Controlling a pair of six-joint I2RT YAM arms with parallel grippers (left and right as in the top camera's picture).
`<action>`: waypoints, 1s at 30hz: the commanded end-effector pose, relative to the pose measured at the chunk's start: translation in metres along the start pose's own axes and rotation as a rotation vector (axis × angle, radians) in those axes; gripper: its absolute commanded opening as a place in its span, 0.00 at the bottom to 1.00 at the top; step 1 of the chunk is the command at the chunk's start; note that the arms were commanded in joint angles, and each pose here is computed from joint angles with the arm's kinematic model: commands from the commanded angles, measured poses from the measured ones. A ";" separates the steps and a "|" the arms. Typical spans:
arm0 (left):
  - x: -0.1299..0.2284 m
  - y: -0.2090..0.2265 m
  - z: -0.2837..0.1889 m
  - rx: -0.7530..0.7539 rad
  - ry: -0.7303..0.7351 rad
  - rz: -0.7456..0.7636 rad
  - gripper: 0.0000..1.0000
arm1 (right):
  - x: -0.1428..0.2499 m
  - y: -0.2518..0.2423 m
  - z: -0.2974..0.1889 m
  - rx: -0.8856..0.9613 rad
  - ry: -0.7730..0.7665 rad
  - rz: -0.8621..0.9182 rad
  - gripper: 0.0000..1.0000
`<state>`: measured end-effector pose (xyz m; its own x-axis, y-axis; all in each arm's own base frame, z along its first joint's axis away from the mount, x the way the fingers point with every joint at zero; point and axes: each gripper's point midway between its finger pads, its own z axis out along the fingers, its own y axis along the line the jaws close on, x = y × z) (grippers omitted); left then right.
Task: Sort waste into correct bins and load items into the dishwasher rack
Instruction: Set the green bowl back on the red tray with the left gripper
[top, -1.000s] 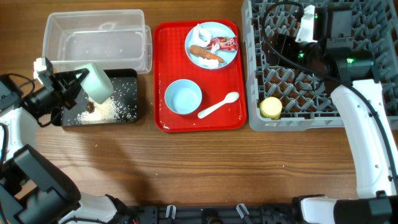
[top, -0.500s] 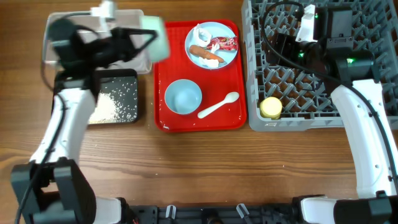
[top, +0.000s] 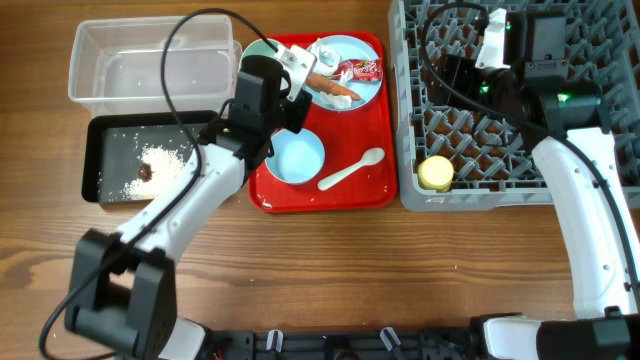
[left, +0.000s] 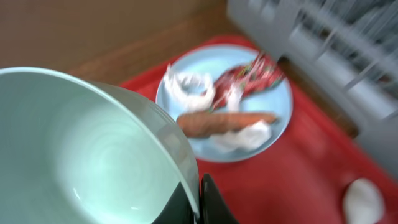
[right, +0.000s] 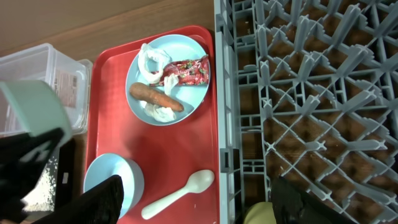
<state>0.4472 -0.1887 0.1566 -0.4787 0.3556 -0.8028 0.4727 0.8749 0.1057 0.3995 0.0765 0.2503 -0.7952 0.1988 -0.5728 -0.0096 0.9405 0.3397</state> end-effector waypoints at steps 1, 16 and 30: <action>0.039 0.003 0.030 -0.023 0.111 0.069 0.04 | 0.005 -0.004 0.003 0.012 0.020 0.010 0.77; -0.008 -0.013 -0.053 0.017 0.247 -0.130 0.63 | 0.002 0.012 0.003 -0.076 0.014 -0.078 0.85; -0.025 0.028 0.038 -0.031 0.354 -0.319 0.78 | -0.022 0.043 0.001 -0.174 -0.092 -0.075 0.85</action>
<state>0.4951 -0.1797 0.1459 -0.8381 0.1761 -0.5163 0.2442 0.9675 -0.0663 0.4130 0.0990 0.2701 -0.7442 0.1470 -0.6516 -0.1565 0.9099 0.3841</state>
